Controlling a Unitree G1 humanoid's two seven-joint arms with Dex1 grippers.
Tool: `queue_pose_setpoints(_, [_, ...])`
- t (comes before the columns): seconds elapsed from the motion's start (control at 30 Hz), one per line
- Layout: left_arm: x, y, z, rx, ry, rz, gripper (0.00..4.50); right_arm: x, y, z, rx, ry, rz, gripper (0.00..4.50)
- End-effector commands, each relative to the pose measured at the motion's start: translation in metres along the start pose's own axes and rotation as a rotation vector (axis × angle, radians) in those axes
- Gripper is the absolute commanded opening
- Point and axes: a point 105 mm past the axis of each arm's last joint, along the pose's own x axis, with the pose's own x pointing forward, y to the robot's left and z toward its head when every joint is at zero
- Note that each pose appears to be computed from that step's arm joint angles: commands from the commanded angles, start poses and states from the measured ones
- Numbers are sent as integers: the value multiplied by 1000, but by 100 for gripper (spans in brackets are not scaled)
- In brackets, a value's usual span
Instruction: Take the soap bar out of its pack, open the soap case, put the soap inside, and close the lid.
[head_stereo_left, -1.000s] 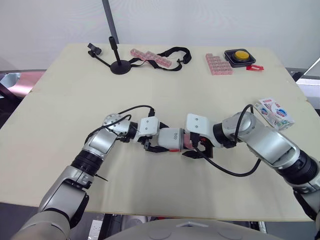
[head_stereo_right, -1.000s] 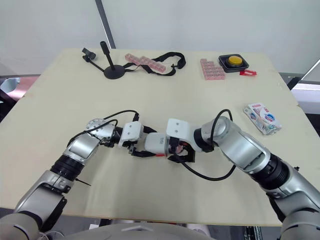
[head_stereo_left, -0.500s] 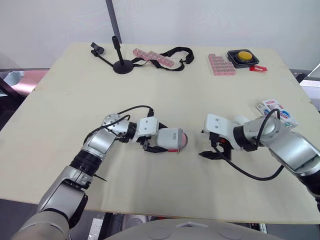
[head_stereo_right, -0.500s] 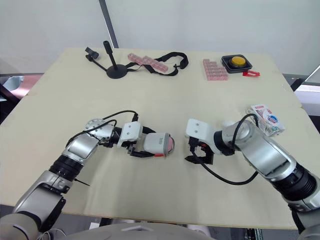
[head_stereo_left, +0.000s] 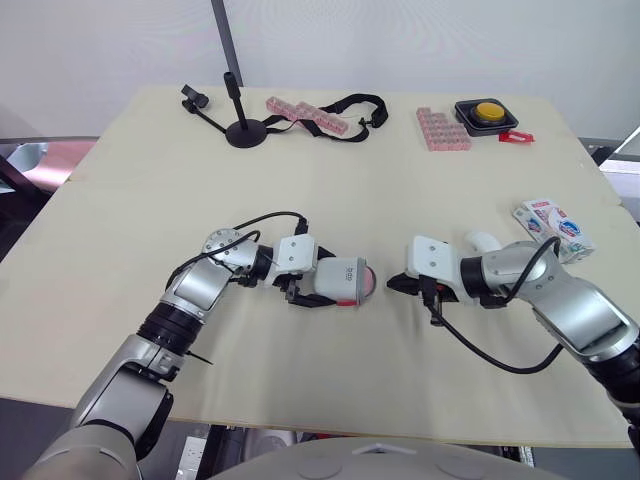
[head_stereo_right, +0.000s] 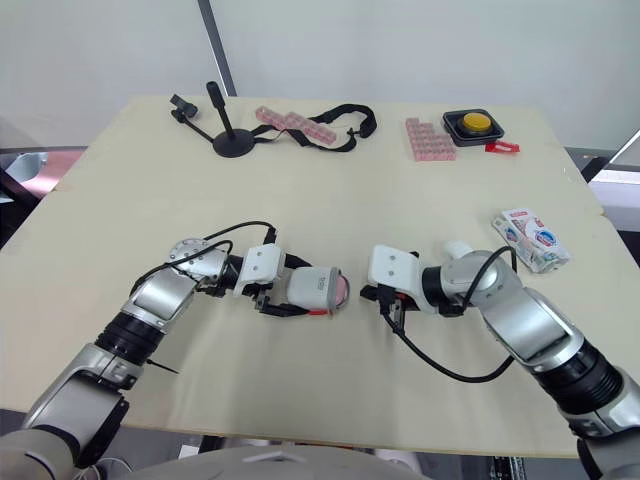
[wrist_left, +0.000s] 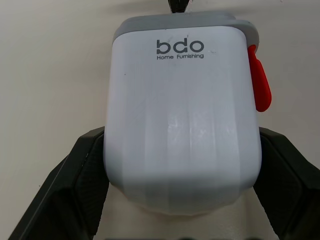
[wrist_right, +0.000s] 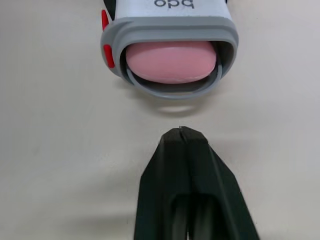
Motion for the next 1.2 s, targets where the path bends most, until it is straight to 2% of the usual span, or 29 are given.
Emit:
queue_pose_setpoints(0.03, [-5, 4, 11, 30, -30, 26, 346, 2, -1, 11, -56, -22, 4, 2])
queue_pose_setpoints(0.53, [-3, 4, 13, 34, -36, 30, 346, 13, -2, 22, -94, -43, 19, 2])
queue_pose_setpoints(0.77, [-10, 9, 15, 38, -57, 78, 346, -18, -17, -14, -25, 57, -52, 2])
queue_pose_setpoints(0.93, [-13, 8, 24, 50, -120, 111, 346, -46, -24, -26, 122, 23, -111, 2])
queue_pose_setpoints(1.2, [-14, 19, 48, 170, -241, 316, 346, -59, -4, -19, 460, -163, -34, 2])
